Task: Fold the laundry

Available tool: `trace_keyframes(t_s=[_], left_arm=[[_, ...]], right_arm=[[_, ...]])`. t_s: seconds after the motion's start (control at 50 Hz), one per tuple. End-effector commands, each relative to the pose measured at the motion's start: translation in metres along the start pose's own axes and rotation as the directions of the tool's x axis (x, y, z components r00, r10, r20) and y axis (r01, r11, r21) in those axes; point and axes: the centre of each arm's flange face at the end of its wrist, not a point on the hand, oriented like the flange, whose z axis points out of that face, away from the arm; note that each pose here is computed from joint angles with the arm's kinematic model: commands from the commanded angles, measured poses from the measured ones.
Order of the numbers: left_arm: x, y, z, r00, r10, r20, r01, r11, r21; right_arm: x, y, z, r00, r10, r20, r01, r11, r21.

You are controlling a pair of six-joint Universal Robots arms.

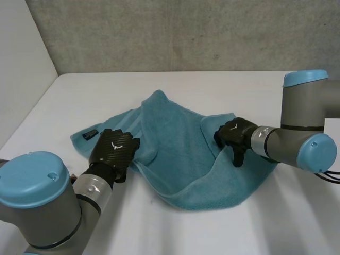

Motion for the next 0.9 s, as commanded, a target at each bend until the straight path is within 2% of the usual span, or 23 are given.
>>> trace_keyframes(t_s=[0.02,0.22,0.42,0.46,0.52,0.62,0.7,0.9], left_arm=[[0.0,0.001,0.0,1.0,0.0,-0.001,0.0,1.0,-0.003],[0.0,0.001,0.0,1.0,0.0,0.0,0.0,1.0,-0.001],[0.0,0.001,0.005,1.0,-0.001,0.004,0.001,1.0,0.005],[0.001,0.002,0.007,1.0,-0.001,0.005,0.001,1.0,0.006],[0.002,0.006,0.014,1.0,0.003,0.007,-0.003,1.0,0.004],[-0.007,0.006,0.025,0.999,0.002,0.032,-0.002,1.0,-0.004],[-0.036,0.012,0.036,0.997,-0.014,0.082,0.017,0.999,-0.039],[-0.077,0.033,0.044,0.997,-0.074,0.024,0.076,0.993,-0.095]], right_arm=[[-0.002,0.002,0.001,1.0,0.003,0.003,-0.003,1.0,-0.006],[0.01,0.001,0.001,0.997,0.027,-0.067,-0.024,0.999,0.035],[0.017,-0.018,-0.035,0.981,0.148,-0.127,-0.132,0.983,0.128],[0.039,-0.011,-0.057,0.946,0.258,-0.198,-0.224,0.958,0.176],[0.051,-0.004,-0.07,0.914,0.324,-0.243,-0.276,0.937,0.213],[0.075,0.016,-0.09,0.841,0.418,-0.344,-0.318,0.896,0.31],[0.094,0.047,-0.098,0.786,0.448,-0.426,-0.322,0.885,0.336],[0.101,0.06,-0.094,0.767,0.455,-0.453,-0.336,0.885,0.322]])
